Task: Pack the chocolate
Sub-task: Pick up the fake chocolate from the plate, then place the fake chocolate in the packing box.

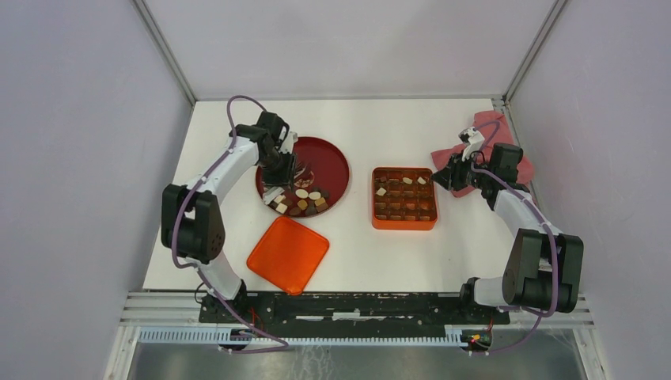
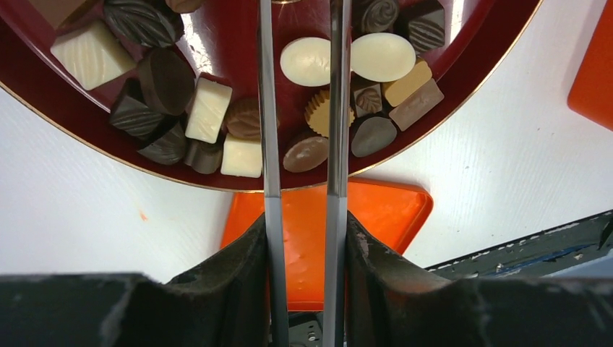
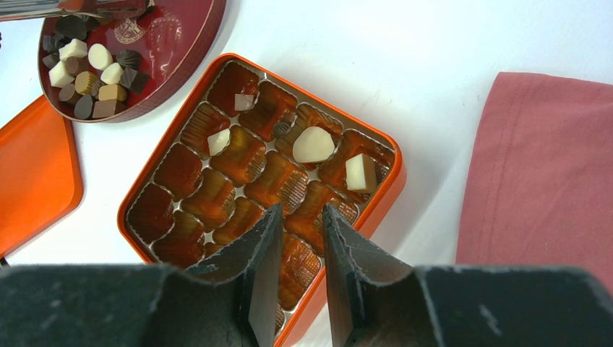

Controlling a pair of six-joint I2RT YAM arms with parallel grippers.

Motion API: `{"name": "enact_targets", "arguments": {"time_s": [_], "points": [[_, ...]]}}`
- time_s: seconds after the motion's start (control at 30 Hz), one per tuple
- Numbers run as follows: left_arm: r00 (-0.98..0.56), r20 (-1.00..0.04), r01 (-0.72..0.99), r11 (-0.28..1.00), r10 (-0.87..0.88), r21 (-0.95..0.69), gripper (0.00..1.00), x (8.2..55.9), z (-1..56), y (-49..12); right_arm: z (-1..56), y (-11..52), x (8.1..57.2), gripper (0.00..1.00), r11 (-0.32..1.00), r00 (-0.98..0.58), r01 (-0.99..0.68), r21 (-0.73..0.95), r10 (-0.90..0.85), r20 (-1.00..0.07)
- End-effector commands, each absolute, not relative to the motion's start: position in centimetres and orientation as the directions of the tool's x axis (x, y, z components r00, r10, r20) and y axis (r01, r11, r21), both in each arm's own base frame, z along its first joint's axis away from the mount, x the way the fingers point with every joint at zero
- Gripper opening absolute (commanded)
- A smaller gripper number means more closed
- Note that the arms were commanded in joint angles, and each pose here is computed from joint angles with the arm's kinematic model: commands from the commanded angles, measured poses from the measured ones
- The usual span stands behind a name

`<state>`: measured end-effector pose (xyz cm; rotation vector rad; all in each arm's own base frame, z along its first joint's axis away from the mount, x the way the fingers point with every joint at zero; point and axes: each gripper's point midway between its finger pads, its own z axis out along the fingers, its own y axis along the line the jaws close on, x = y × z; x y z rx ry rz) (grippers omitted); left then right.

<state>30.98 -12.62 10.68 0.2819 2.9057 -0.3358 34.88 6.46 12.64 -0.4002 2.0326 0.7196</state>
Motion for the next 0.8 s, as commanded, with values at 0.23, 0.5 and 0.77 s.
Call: {"name": "enact_targets", "arguments": {"time_s": [0.23, 0.5, 0.77], "points": [[-0.916, -0.4, 0.194, 0.889, 0.014, -0.415, 0.02, 31.3, 14.4, -16.1, 13.5, 6.5, 35.1, 0.32, 0.78, -0.489, -0.549, 0.299, -0.01, -0.872], [-0.911, -0.409, 0.173, 0.85, -0.054, -0.497, 0.02, 30.2, 14.3, -17.1, 13.6, 6.4, 35.4, 0.33, 0.78, -0.475, -0.555, 0.289, -0.011, -0.88], [-0.904, -0.413, 0.193, 0.758, -0.108, -0.622, 0.02, 28.9, 15.6, -19.1, 13.5, 6.5, 35.4, 0.33, 0.779, -0.478, -0.554, 0.294, -0.008, -0.878]]}}
